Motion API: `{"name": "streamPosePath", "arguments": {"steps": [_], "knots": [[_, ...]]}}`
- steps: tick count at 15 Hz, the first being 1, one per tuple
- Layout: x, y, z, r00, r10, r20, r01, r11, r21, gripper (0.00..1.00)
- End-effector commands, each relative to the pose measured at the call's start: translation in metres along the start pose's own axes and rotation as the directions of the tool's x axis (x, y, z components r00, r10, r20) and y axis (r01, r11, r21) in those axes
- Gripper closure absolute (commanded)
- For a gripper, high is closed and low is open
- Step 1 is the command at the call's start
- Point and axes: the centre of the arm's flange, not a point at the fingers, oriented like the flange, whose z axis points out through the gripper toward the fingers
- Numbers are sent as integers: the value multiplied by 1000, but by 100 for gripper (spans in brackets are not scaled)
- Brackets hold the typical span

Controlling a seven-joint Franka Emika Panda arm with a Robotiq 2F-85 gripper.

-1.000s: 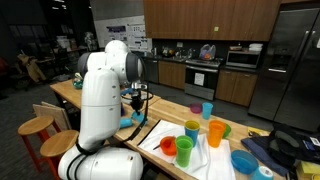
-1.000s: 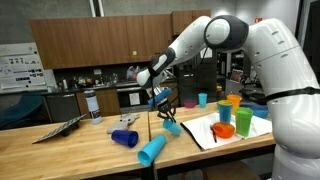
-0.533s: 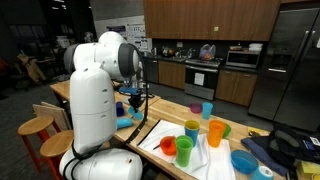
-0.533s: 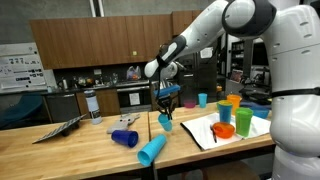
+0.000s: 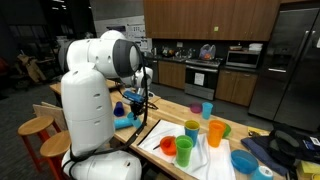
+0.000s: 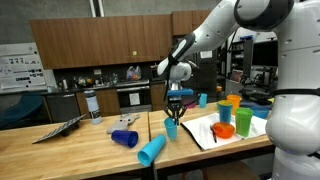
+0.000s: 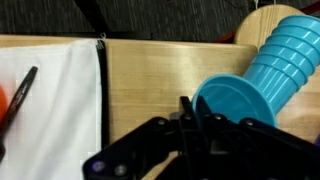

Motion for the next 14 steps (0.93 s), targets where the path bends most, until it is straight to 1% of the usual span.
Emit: {"name": "streamPosePath", "arguments": {"steps": [1, 4, 9, 14], "knots": [[-12, 37, 1, 998, 54, 37, -55, 999, 0, 98], [-5, 51, 4, 996, 71, 45, -71, 997, -2, 98], [3, 67, 12, 994, 93, 62, -95, 995, 33, 98], [19, 90, 15, 995, 72, 69, -81, 988, 129, 98]]}}
